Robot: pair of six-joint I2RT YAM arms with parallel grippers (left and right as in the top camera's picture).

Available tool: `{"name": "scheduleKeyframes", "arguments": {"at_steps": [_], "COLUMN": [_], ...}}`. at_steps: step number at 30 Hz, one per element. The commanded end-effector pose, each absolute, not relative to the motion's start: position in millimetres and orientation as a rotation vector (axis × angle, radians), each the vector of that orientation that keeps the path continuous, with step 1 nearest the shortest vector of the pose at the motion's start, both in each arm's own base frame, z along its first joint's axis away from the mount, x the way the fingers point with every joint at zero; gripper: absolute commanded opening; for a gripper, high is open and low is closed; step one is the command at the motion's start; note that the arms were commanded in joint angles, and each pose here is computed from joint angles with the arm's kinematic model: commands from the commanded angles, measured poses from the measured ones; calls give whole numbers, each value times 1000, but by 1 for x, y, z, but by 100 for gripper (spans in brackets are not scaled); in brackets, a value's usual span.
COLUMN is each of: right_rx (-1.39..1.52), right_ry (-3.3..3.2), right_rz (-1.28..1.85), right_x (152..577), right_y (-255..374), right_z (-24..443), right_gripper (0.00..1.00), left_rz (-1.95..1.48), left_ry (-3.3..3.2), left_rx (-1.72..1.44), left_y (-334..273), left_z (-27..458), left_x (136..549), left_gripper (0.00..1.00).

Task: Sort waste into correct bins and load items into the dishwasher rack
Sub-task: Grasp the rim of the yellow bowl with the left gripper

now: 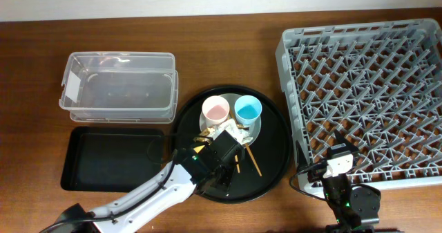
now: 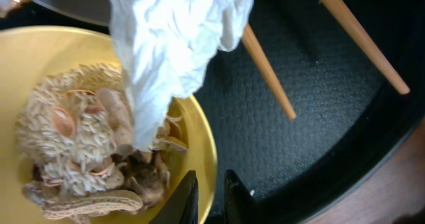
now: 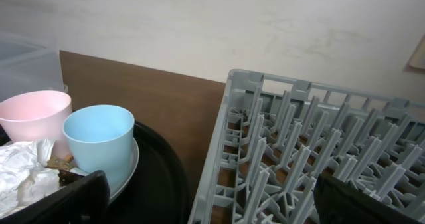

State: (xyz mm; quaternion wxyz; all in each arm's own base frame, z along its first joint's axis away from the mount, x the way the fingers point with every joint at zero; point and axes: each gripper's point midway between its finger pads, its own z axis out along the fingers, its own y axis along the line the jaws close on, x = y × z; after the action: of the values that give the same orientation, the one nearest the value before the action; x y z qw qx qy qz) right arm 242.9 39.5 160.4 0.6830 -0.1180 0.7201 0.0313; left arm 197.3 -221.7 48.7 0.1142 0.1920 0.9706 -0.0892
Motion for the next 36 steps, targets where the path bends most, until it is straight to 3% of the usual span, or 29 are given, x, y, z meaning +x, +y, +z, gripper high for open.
{"name": "scheduleKeyframes", "arguments": {"at_steps": [1, 36], "right_rx": [-254, -254], "right_ry": [1623, 1623], "right_rz": [78, 79], "right_x": [243, 243], "right_y": [40, 40], "right_z": [158, 158], "right_gripper": [99, 99], "left_rz": [-203, -197], "left_ry": [2819, 2868], "left_rx": [539, 555], "left_y": [-219, -217], "left_z": [50, 24], "left_x": [206, 198], "left_gripper": [14, 15]}}
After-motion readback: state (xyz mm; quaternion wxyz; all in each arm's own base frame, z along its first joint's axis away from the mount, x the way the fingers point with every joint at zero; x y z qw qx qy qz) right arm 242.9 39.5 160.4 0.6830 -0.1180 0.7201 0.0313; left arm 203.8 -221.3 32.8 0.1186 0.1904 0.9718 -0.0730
